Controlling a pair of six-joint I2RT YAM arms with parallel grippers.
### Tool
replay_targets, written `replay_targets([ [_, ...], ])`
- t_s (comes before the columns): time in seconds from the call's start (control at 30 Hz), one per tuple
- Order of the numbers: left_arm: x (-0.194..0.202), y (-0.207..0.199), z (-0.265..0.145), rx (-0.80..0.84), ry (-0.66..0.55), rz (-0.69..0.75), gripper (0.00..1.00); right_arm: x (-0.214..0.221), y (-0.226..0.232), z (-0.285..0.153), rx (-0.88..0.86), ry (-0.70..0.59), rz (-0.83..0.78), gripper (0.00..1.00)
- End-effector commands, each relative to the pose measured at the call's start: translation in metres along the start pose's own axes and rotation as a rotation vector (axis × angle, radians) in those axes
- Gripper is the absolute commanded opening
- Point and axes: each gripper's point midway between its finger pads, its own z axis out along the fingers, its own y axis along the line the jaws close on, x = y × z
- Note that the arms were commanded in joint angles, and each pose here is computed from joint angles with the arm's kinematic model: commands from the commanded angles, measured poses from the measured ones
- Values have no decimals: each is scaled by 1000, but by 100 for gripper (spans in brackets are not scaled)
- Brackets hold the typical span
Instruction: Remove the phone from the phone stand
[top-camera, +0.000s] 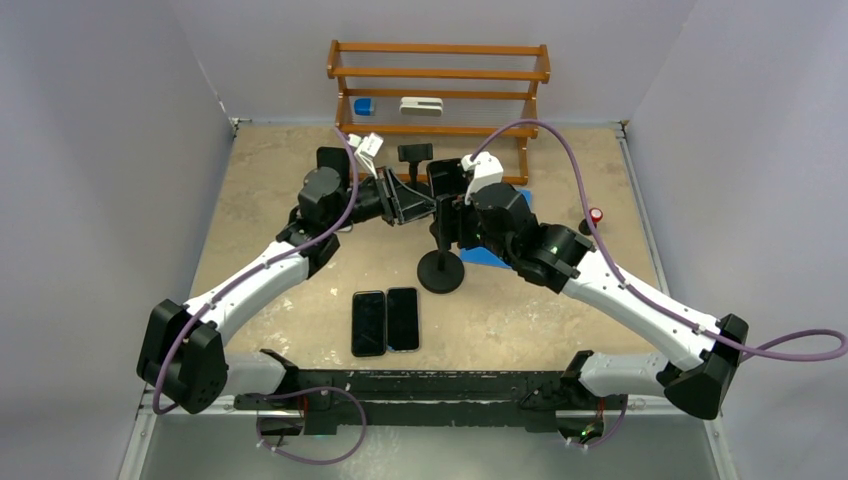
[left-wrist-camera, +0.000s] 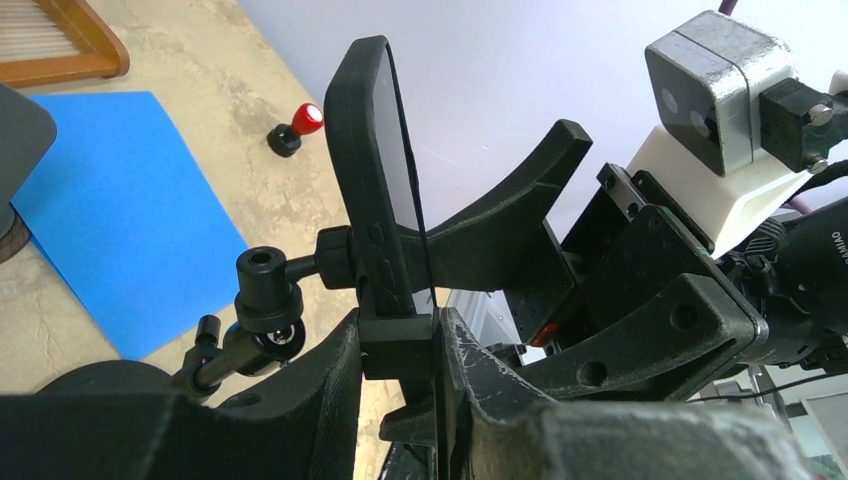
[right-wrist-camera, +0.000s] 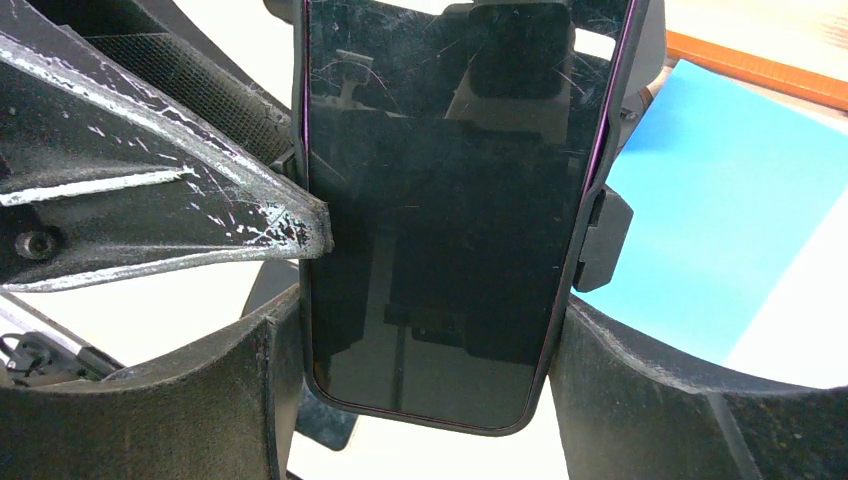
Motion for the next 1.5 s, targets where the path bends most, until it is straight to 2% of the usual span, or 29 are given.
replay_targets([
  [0.0, -13, -9, -5, 47, -43, 40, 0, -22, -7, -10, 23, -92, 10, 32],
  [0.1, -14, -2, -11, 34, -61, 11, 0, -19, -15, -9, 62, -96, 19, 18],
  [0.17, -15, 4, -17, 26, -76, -13, 0, -16, -20, -7, 83, -93, 29, 0],
  [0.4, -11, 20, -29, 35, -76, -89, 0, -4, -34, -4, 110, -81, 50, 0],
  [0.73, -8, 23, -36, 56, -76, -102, 0, 4, -49, -2, 133, -78, 87, 0],
  [0.97, -5, 24, -36, 73, -63, -111, 0, 2, -42, -2, 91, -80, 89, 0],
  [1.1, -6, 23, -33, 81, -52, -110, 0, -16, -31, -4, 31, -131, 47, 0],
  [1.17, -8, 22, -31, 82, -46, -107, 0, -23, -27, -7, 10, -144, 39, 16],
  [1.23, -10, 20, -29, 82, -45, -99, 0, -28, -23, -9, -7, -150, 28, 40],
  [1.3, -12, 17, -27, 81, -43, -85, 0, -30, -21, -9, -15, -147, 17, 59],
  [1.47, -14, 8, -19, 78, -36, -47, 0, -32, -17, -8, -17, -139, -8, 82],
])
